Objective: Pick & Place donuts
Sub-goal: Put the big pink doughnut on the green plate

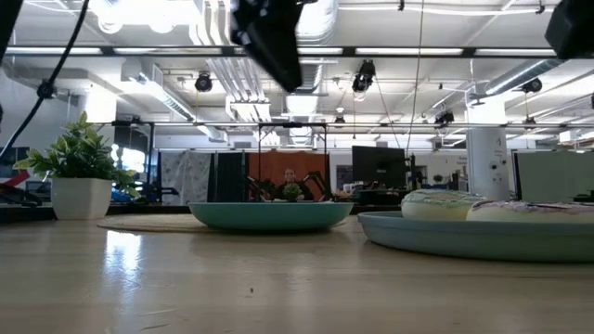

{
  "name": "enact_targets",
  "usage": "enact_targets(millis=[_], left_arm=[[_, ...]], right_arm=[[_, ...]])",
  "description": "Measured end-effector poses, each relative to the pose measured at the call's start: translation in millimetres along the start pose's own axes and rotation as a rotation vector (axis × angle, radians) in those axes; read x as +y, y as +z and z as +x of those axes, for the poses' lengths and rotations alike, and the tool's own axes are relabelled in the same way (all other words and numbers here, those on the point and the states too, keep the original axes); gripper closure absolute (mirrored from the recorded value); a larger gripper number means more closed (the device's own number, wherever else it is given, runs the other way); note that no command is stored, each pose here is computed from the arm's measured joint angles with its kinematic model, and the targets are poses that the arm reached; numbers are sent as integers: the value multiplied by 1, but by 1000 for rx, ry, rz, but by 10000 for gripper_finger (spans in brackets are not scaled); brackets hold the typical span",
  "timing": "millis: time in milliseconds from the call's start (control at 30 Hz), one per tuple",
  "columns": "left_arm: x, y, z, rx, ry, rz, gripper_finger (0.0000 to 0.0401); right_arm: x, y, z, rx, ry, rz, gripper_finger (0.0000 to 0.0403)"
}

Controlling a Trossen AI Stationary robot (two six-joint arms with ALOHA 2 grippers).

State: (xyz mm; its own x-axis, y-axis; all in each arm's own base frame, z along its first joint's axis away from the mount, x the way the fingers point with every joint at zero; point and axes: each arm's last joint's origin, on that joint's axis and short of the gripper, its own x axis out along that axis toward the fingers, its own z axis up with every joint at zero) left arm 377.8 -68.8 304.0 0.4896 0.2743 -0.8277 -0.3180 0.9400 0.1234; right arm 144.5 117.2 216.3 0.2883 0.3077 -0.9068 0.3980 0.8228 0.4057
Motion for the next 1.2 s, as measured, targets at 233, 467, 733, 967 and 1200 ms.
enact_targets(millis=[233, 467, 733, 967, 1200], left_arm=[[11, -48, -4, 24, 18, -59, 270], [31, -82, -20, -59, -36, -213, 270], [52, -105, -41, -154, -42, -304, 270], [59, -108, -50, -195, -30, -325, 270], [59, -108, -49, -192, -30, -330, 270]], right_arm=[[5, -5, 24, 78, -101, -2, 224], [8, -15, 47, 187, -173, -102, 194], [12, -14, 61, 198, -178, -147, 191], [7, -15, 86, 241, -264, -172, 193], [7, -11, 90, 278, -258, -143, 233]])
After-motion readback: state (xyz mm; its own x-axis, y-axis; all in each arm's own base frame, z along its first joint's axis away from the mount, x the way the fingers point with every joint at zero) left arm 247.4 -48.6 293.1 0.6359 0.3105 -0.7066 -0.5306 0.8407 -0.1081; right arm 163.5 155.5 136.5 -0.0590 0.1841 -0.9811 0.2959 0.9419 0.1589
